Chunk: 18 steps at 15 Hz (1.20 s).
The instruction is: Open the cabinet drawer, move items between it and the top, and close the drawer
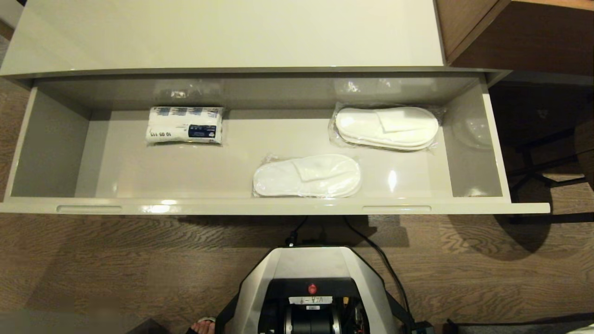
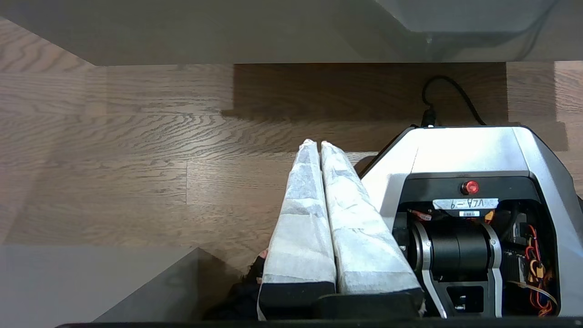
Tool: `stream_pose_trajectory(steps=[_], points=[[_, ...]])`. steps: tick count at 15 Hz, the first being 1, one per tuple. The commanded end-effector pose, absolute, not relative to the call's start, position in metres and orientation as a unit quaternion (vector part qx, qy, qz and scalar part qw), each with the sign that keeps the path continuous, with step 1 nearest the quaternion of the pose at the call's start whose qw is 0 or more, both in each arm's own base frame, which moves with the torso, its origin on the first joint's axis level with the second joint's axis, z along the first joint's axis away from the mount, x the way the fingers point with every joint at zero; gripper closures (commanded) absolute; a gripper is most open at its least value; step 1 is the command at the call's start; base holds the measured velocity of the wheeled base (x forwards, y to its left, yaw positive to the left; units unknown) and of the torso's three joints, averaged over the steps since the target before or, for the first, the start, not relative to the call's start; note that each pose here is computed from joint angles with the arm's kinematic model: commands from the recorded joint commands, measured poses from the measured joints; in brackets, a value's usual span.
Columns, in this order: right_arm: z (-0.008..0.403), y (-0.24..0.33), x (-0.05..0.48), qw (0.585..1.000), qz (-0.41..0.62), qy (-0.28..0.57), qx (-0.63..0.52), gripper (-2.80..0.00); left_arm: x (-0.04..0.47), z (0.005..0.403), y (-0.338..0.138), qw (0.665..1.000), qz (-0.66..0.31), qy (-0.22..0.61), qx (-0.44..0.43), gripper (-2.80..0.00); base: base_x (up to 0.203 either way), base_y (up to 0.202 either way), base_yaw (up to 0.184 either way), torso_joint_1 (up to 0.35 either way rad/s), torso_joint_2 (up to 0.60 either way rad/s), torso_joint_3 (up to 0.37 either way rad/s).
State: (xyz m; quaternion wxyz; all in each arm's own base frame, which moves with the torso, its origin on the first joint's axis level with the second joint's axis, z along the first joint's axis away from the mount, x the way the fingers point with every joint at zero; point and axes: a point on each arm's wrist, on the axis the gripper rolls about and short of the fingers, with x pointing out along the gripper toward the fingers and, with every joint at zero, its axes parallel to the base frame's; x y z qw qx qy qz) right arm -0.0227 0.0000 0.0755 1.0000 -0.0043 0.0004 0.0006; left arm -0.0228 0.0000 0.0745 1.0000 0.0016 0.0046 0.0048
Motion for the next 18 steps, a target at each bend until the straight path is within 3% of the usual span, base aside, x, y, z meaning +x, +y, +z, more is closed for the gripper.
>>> stream_pose_trajectory(steps=[1, 18], points=[[0.0751, 0.0000, -0.0226, 1.000, 0.002, 0.002, -0.005, 0.00, -0.0227, 0.0746, 0.0000, 1.000, 0.005, 0.005, 0.002, 0.00, 0.000, 0.000, 0.000, 0.000, 0.00, 0.000], [0.0751, 0.0000, -0.0226, 1.000, 0.001, 0.002, -0.005, 0.00, -0.0227, 0.0746, 0.0000, 1.000, 0.005, 0.005, 0.001, 0.00, 0.000, 0.000, 0.000, 0.000, 0.00, 0.000]])
